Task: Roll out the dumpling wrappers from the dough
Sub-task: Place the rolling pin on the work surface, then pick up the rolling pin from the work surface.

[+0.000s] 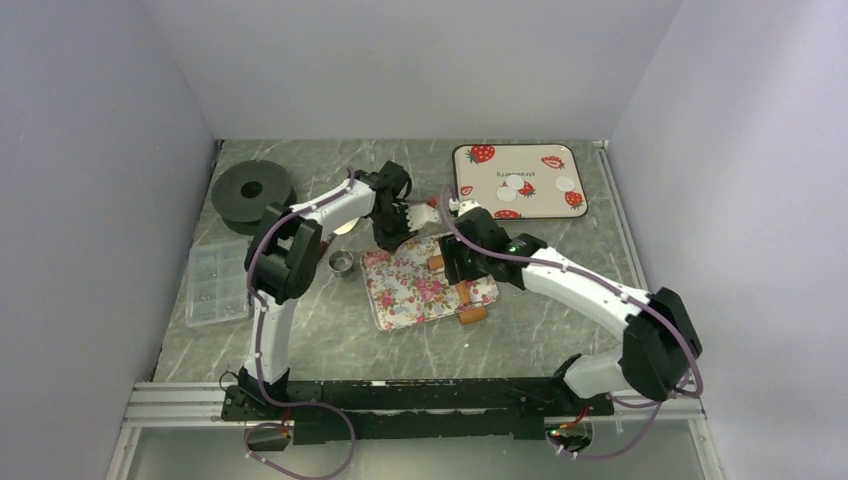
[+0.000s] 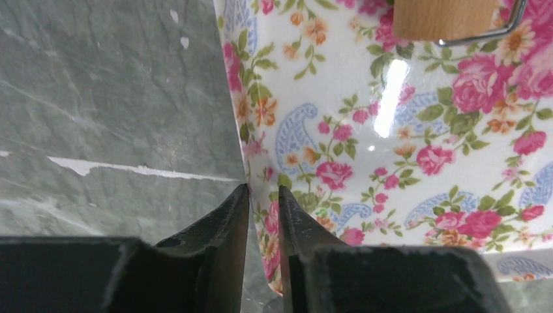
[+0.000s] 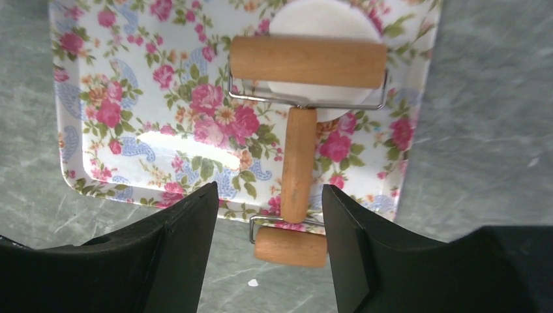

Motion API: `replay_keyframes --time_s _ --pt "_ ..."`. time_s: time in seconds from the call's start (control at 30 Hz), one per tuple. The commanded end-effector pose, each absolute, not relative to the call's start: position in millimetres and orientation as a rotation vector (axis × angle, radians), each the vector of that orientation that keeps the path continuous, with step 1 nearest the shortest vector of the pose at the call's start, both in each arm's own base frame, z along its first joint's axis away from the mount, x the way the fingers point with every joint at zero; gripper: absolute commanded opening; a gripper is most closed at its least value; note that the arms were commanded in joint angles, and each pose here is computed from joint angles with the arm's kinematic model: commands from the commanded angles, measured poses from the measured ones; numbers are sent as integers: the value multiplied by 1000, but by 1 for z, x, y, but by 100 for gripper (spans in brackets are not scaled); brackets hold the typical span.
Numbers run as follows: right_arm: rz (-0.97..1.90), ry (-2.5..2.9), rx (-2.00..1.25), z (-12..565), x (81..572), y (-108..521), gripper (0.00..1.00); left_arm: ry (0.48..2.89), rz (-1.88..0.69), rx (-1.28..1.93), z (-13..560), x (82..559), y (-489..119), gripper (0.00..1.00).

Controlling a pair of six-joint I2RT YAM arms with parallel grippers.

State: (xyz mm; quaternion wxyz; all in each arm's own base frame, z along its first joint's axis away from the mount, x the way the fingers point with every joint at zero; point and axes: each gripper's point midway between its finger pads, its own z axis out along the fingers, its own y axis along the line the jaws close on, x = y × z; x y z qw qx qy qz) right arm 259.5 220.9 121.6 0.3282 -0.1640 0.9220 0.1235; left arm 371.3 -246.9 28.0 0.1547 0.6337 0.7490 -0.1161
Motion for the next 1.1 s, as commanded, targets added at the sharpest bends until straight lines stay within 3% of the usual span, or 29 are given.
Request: replay_keyframes --time_s 0.0,0.5,0.6,0.8,1.07 --pt "440 2501 -343 100 255 239 62 2150 -475 1745 63 363 -245 28" --pt "221 2644 -383 28 250 211 50 2179 -467 1567 109 361 -198 29" --pt "188 2651 -388 22 252 208 39 2199 -469 1538 110 358 -187 28" --pt "144 2640 -404 32 255 204 0 2206 -474 1482 118 351 -169 28" --pt "84 2427 -471 115 264 233 0 2227 -474 1364 134 357 -138 29"
